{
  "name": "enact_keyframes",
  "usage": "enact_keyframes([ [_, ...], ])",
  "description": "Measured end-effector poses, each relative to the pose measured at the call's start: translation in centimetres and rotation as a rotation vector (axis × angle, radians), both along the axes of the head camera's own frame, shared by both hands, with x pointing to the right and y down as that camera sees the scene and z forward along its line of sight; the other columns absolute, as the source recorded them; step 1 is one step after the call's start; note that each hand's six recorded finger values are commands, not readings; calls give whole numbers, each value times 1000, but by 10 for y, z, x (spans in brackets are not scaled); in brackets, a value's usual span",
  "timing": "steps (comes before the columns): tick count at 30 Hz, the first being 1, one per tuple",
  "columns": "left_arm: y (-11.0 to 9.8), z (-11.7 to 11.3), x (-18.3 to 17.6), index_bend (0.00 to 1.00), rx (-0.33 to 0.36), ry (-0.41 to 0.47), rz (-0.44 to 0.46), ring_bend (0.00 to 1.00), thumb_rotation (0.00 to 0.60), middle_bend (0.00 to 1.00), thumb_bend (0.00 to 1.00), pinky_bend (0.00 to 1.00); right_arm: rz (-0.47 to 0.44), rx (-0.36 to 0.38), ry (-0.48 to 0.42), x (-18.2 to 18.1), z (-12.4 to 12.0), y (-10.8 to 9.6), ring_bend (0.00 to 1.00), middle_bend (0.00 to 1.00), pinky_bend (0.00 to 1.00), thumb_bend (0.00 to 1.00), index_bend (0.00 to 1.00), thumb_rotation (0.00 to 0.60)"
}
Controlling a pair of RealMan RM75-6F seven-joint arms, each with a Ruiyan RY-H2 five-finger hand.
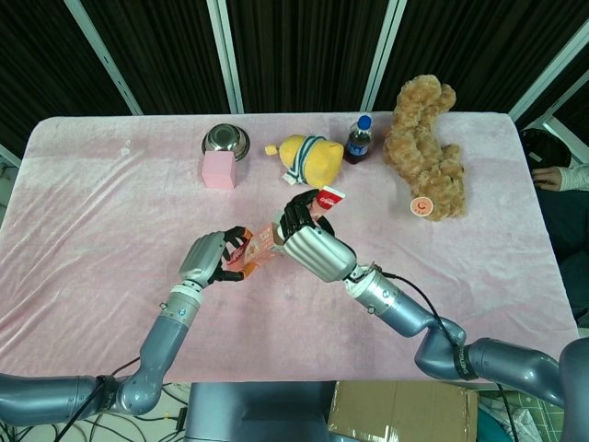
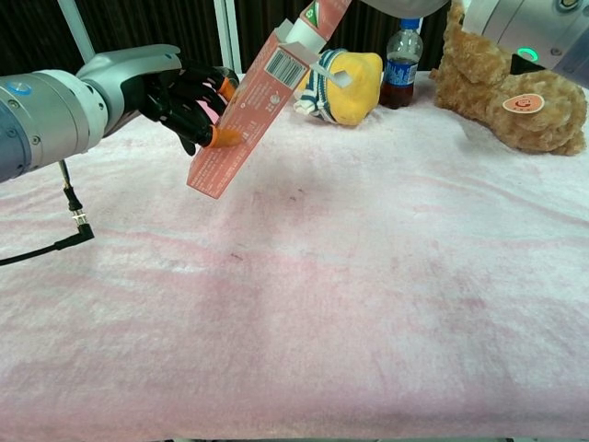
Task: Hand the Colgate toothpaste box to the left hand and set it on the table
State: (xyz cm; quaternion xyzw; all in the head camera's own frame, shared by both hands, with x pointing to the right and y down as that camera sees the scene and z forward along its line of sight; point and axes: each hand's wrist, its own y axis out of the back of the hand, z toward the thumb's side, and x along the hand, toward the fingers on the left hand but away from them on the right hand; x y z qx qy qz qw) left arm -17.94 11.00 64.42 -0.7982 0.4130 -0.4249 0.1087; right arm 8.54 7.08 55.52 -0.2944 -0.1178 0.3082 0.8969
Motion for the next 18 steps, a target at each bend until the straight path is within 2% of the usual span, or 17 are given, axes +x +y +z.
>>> enact_keyframes([
  [18, 0, 1, 0, 460, -4, -3, 1, 372, 600, 450, 406, 503, -9, -2, 9, 1, 1, 2, 423, 486, 449, 335, 625, 600],
])
